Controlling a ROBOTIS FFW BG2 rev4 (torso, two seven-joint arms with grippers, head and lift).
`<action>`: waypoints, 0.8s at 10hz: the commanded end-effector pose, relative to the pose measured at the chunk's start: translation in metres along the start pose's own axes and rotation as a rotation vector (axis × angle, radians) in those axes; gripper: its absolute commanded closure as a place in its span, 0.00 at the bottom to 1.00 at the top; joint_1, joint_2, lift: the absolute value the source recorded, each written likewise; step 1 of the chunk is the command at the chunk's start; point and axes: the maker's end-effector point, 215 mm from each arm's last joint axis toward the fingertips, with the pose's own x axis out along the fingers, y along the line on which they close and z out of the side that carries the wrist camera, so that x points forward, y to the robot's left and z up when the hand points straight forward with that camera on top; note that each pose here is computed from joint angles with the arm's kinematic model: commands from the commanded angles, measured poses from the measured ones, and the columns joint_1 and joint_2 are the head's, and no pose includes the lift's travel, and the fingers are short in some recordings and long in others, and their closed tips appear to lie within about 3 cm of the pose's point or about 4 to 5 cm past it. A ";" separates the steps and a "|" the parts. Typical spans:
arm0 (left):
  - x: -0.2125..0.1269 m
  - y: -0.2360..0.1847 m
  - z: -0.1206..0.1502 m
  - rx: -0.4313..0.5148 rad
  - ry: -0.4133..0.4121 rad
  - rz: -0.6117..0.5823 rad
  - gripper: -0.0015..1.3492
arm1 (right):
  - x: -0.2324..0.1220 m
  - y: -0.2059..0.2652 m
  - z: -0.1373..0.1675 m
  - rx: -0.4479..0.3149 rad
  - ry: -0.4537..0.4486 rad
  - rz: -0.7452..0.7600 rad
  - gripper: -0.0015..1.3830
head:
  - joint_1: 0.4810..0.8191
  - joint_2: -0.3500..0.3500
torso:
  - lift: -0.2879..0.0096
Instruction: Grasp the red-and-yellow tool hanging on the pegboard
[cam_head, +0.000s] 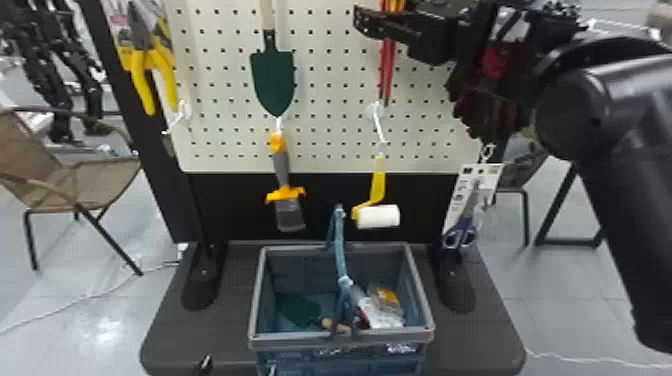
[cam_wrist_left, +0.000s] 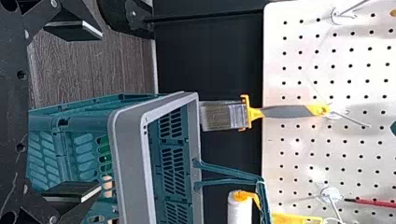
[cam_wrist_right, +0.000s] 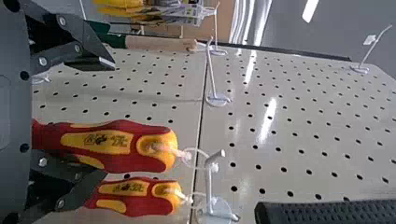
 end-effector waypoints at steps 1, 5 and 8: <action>0.001 0.002 0.001 0.001 -0.003 0.002 0.12 | -0.001 -0.004 -0.005 -0.017 0.018 -0.010 0.83 | 0.20 0.50 | 0.63; 0.000 0.002 0.001 0.003 -0.002 -0.002 0.12 | -0.008 -0.012 0.001 -0.080 0.025 -0.040 0.94 | 0.20 0.50 | 0.63; -0.002 0.004 0.000 0.003 -0.002 0.001 0.12 | -0.007 -0.012 -0.007 -0.058 0.027 -0.035 0.94 | 0.20 0.50 | 0.63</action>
